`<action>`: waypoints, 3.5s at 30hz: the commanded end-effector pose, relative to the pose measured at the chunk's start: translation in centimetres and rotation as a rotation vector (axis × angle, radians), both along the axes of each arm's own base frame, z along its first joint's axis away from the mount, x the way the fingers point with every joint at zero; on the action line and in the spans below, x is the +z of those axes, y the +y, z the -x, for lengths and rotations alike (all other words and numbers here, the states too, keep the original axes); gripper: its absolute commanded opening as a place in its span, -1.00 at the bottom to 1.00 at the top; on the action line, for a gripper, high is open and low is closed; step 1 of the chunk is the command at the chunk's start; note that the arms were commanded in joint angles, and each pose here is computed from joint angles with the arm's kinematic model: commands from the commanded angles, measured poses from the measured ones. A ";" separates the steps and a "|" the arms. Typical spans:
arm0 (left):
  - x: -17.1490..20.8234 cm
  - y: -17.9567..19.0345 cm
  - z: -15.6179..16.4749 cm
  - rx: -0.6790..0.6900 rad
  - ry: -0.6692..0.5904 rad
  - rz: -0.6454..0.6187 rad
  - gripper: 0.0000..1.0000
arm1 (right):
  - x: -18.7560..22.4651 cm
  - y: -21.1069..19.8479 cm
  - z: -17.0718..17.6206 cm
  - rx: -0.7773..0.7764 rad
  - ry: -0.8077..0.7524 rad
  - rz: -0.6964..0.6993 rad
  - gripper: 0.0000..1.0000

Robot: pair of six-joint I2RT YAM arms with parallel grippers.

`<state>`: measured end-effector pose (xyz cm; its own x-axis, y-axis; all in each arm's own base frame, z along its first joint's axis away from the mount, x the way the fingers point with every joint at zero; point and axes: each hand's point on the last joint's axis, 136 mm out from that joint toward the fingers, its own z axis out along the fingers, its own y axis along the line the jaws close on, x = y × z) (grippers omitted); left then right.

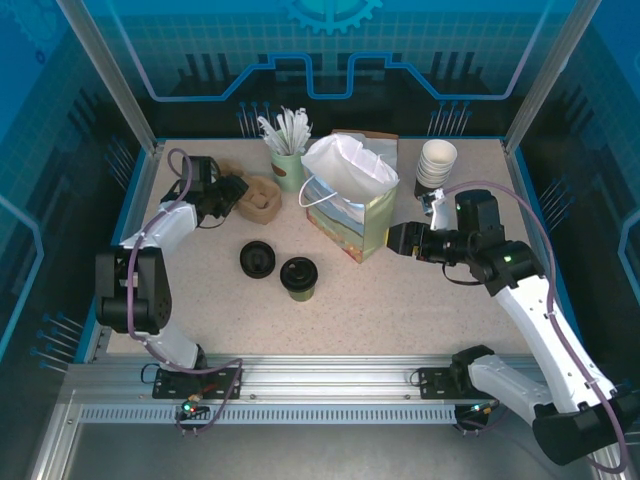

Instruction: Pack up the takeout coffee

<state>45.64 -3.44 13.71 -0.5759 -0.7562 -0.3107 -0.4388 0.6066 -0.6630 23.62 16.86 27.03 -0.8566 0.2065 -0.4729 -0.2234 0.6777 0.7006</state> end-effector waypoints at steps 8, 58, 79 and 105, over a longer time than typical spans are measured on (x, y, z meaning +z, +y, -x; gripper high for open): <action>0.9 -1.6 -1.2 -0.041 -0.033 0.034 -0.10 | 0.1 0.0 0.0 0.008 -0.003 -0.012 0.15; 23.7 -2.7 8.4 -0.126 -0.425 -0.060 -0.98 | 7.8 0.1 1.0 0.069 -0.276 -0.074 0.15; 33.8 -20.5 22.0 -1.070 -0.808 0.205 -1.00 | 20.3 2.7 3.4 0.337 -0.597 -0.262 0.16; 32.8 -24.5 23.2 -1.264 -0.796 0.289 -1.00 | 19.6 3.3 4.6 0.431 -0.573 -0.252 -0.18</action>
